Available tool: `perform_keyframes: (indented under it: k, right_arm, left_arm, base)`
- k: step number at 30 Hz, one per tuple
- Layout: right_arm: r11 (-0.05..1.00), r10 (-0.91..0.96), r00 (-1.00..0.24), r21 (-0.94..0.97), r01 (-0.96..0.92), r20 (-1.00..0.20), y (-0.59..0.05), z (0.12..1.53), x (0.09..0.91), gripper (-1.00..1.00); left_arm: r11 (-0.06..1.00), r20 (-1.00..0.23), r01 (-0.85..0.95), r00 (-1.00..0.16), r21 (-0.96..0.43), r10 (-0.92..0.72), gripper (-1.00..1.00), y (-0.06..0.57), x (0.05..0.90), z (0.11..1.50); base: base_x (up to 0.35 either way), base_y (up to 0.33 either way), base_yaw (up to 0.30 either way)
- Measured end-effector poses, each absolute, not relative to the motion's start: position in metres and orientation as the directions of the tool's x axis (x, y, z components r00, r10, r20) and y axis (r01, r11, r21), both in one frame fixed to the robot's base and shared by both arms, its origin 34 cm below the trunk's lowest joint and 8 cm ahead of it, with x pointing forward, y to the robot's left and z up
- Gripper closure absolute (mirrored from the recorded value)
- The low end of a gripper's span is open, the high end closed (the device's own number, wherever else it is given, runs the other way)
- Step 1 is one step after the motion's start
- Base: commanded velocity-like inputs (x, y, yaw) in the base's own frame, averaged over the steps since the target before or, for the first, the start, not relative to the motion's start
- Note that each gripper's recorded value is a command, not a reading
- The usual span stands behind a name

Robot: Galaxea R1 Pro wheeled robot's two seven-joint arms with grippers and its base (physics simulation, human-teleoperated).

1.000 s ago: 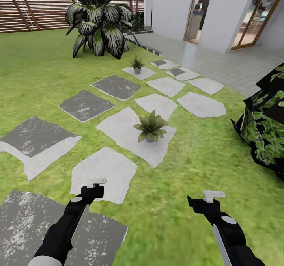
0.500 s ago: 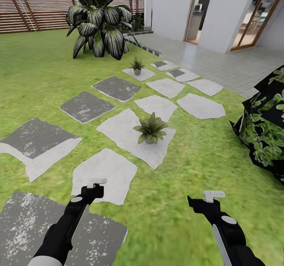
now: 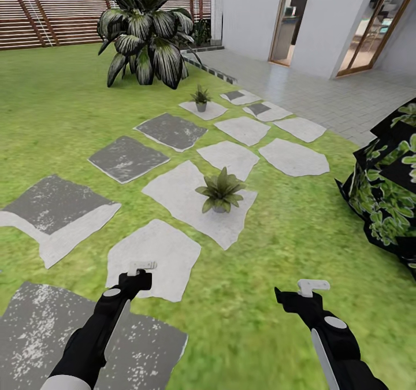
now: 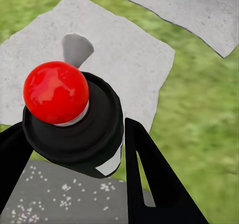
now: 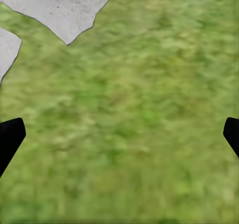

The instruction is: Pick up the pesticide atomizer in the garden and spray insectifuge to fully cover both potted plants in the garden.

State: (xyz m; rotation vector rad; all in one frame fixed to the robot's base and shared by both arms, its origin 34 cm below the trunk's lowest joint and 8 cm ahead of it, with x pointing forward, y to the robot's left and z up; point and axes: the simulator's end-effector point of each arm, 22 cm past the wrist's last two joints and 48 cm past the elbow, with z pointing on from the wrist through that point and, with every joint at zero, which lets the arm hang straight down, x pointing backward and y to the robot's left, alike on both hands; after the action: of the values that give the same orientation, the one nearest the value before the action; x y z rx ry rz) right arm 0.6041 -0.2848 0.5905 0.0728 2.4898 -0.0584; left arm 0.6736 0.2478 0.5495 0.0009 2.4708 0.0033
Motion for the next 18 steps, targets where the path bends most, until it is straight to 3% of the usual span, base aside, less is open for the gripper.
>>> perform_keyframes:
  k: [18]
  right_arm:
    - [0.997, 0.038, -0.780, -0.023, 0.067, -0.625, -0.285, 0.602, 0.609, -1.00]
  left_arm:
    - [1.000, -0.641, 0.001, -0.768, -0.001, 0.000, 1.00, 0.246, 0.679, 0.563]
  base:
    - [0.000, 0.000, 0.000]
